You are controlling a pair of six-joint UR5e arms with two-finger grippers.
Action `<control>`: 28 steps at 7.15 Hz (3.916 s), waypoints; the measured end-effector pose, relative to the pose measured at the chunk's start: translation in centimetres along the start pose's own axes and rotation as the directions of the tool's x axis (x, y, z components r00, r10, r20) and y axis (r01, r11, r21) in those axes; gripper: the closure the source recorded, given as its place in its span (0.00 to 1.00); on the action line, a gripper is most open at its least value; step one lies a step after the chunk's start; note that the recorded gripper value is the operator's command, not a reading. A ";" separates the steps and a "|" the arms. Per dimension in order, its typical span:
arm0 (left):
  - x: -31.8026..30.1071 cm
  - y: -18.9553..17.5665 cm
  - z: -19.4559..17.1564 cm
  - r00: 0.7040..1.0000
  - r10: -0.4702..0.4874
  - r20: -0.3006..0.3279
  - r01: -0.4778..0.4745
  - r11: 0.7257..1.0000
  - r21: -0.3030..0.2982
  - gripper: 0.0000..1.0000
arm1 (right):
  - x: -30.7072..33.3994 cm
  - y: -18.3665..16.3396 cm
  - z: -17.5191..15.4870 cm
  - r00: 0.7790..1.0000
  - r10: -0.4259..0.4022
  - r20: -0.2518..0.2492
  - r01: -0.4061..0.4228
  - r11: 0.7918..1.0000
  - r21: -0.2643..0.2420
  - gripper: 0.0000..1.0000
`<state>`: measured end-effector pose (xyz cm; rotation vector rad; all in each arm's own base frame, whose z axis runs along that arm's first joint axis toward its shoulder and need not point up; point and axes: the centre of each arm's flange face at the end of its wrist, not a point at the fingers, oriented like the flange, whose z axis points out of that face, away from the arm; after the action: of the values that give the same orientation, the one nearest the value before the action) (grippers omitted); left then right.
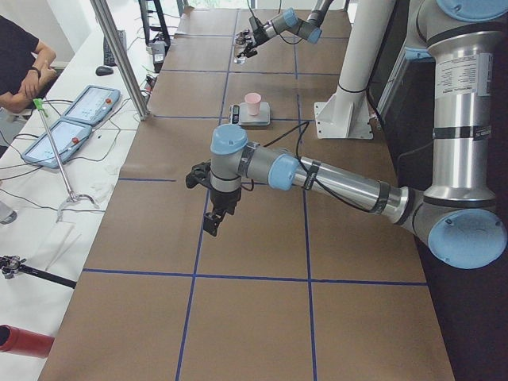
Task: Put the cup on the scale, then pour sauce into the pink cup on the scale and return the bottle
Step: 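Lift the sauce bottle and carry it toward the pink cup, then tilt the bottle spout over the pink cup to pour sauce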
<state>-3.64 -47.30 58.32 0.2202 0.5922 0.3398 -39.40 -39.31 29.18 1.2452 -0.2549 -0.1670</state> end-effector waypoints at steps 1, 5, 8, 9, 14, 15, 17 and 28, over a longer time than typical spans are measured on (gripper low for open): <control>-0.5 0.2 0.5 1.000 -0.010 -0.004 0.010 1.000 -0.007 0.00 | -2.0 -0.4 -0.7 0.997 -0.063 -0.045 0.063 0.998 0.004 1.00; -1.9 0.2 2.0 1.000 0.013 -0.004 -0.013 1.000 0.026 0.00 | -9.4 1.6 -2.0 0.966 -0.218 -0.135 0.222 0.975 0.009 1.00; -2.2 0.4 2.3 1.000 0.014 0.000 -0.014 0.999 0.030 0.00 | -13.8 1.9 -0.2 0.944 -0.280 -0.175 0.283 0.959 -0.006 1.00; -2.4 0.5 2.4 1.000 0.011 0.000 -0.011 1.000 0.027 0.00 | -14.4 1.8 0.1 0.929 -0.315 -0.196 0.317 0.948 -0.019 1.00; -3.3 0.6 2.6 1.000 -0.007 0.003 0.007 1.000 0.023 0.00 | -14.3 0.0 0.2 0.696 -0.635 -0.334 0.640 0.760 -0.110 1.00; -3.4 0.6 2.7 1.000 -0.010 0.003 0.010 1.000 0.023 0.00 | -14.1 -0.2 0.1 0.641 -0.682 -0.353 0.687 0.714 -0.132 1.00; -3.8 0.8 3.0 1.000 -0.018 0.002 0.018 1.000 0.017 0.00 | -14.1 -0.1 0.2 0.516 -0.764 -0.386 0.767 0.613 -0.187 1.00; -5.1 0.1 3.8 0.999 -0.037 -0.002 0.037 0.999 0.005 0.00 | -14.0 -0.8 -0.6 0.354 -0.824 -0.443 0.829 0.496 -0.259 1.00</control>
<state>-5.36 -49.55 64.00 0.2132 0.5987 0.3033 -52.65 -35.32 26.87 1.2777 0.9248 -0.7074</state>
